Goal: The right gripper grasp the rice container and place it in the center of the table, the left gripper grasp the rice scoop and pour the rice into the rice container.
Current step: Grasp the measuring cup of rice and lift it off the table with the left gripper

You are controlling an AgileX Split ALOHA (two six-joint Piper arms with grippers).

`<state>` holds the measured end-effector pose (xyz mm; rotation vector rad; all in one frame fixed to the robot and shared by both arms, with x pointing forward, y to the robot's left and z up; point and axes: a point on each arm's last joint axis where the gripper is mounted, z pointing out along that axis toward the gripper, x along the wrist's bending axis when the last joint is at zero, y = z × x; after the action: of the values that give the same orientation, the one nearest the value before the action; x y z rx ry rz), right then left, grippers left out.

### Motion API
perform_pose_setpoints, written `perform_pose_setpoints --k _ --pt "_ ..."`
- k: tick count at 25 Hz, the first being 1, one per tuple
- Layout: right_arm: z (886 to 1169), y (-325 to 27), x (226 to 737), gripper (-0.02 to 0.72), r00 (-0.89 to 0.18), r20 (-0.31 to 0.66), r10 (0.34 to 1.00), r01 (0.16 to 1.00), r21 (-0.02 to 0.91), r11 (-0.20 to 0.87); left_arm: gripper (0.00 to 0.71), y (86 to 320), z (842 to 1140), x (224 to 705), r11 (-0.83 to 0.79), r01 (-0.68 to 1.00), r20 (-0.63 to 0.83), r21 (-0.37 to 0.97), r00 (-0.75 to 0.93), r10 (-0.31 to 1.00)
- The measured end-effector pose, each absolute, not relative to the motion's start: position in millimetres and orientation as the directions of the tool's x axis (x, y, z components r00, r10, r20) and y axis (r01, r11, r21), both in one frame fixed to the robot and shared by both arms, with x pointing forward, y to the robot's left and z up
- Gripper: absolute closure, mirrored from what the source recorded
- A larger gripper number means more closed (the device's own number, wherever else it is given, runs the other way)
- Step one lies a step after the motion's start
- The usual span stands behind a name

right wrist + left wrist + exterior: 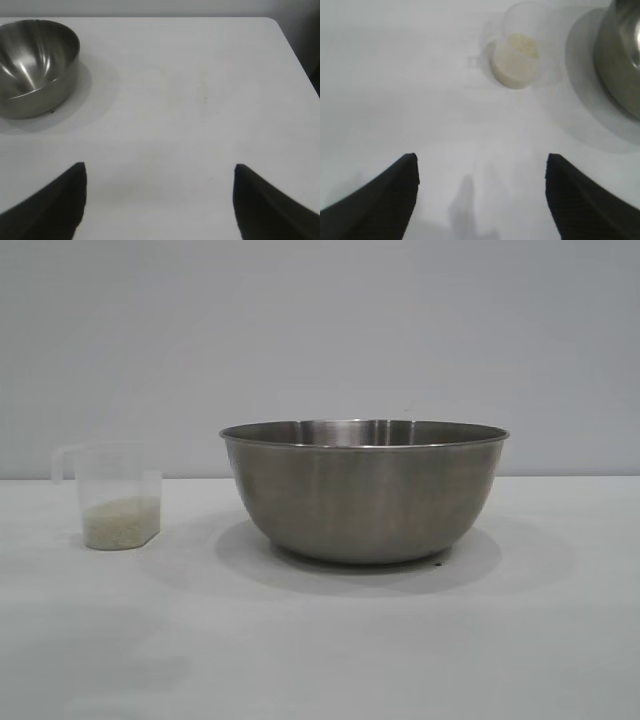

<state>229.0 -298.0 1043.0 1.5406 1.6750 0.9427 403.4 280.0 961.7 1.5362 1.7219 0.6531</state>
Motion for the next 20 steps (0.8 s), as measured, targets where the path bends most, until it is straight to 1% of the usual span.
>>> perform_pose_setpoints --k 4,5,9,10,11,15,16,17,20 --pt "1043 -298 229 0.138 -0.083 -0.001 0.997 0.516 0.855 0.044 0.243 285 954 398 0.161 0.567 -0.163 0.808 -0.048 0.986" --pt "1043 -298 229 0.138 -0.083 -0.001 0.997 0.516 0.855 0.044 0.308 286 953 397 0.164 0.548 -0.159 0.82 -0.056 0.986" --pt "1043 -298 229 0.138 -0.083 -0.001 0.997 0.516 0.855 0.044 0.478 288 947 391 0.118 0.497 -0.123 0.86 -0.023 0.992" --pt "1043 -298 229 0.138 -0.083 -0.001 0.997 0.516 0.855 0.044 0.504 286 947 390 0.099 0.477 -0.114 0.873 0.003 0.993" --pt "1043 -298 229 0.138 -0.083 -0.001 0.997 0.516 0.855 0.044 0.494 285 947 389 0.089 0.455 -0.114 0.886 0.028 0.993" --pt "1043 -298 229 0.138 -0.083 -0.001 0.997 0.516 0.855 0.044 0.494 274 950 385 -0.032 0.35 -0.043 0.936 0.206 0.978" --pt "1043 -298 229 0.138 -0.083 -0.001 0.997 0.516 0.855 0.044 0.45 272 949 384 -0.042 0.335 -0.037 0.941 0.226 0.973" --pt "1043 -298 229 0.138 -0.083 -0.001 0.997 0.516 0.855 0.044 0.441 271 948 383 -0.045 0.324 -0.036 0.945 0.241 0.97" --pt "1043 -298 229 0.138 -0.083 -0.001 0.997 0.516 0.855 0.044 0.445 268 945 388 -0.046 0.308 -0.04 0.95 0.267 0.963"
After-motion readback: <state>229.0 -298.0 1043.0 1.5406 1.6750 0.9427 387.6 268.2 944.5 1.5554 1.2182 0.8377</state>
